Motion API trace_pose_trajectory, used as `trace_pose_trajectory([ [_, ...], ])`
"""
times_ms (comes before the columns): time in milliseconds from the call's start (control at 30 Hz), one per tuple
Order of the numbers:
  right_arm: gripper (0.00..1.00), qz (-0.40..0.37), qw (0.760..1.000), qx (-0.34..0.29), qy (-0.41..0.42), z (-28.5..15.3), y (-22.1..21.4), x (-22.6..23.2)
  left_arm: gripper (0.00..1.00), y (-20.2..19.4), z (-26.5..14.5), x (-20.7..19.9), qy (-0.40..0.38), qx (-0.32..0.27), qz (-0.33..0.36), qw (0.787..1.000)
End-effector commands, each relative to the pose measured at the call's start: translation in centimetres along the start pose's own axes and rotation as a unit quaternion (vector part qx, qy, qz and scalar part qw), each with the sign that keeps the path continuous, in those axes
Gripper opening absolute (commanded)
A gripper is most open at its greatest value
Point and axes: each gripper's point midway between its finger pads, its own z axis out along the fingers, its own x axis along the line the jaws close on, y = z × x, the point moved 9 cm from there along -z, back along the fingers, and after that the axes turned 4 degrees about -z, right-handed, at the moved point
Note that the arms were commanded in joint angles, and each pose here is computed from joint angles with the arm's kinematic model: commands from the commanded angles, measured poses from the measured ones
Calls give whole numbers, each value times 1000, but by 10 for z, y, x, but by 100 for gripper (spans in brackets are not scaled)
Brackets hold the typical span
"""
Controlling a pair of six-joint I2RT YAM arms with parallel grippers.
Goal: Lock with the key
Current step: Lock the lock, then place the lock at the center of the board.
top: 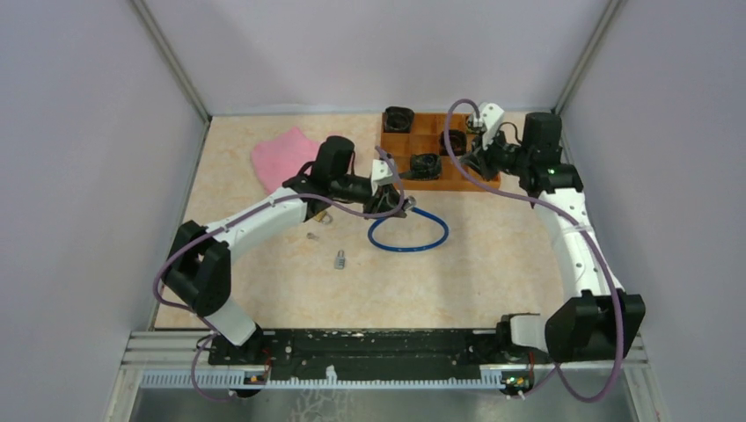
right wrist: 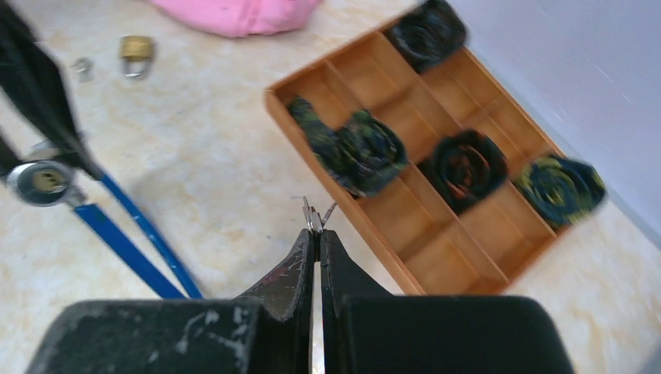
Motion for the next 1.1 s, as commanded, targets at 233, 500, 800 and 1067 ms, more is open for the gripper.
trace_pose_trajectory([
  [233, 0, 34, 986, -12, -165, -35, 0, 0, 0, 66, -14, -4, -25, -65, -114, 991],
  [500, 0, 22, 991, 20, -128, -45, -15, 24, 0, 74, -18, 7, 26, -96, -253, 962],
  [800, 0, 20, 998, 23, -52, -52, -21, 53, 0, 42, -13, 38, 25, -126, -393, 911],
  [1067, 0, 30, 996, 35, 75, -39, -42, 88, 3, -30, 1, 72, 6, -129, -527, 840],
])
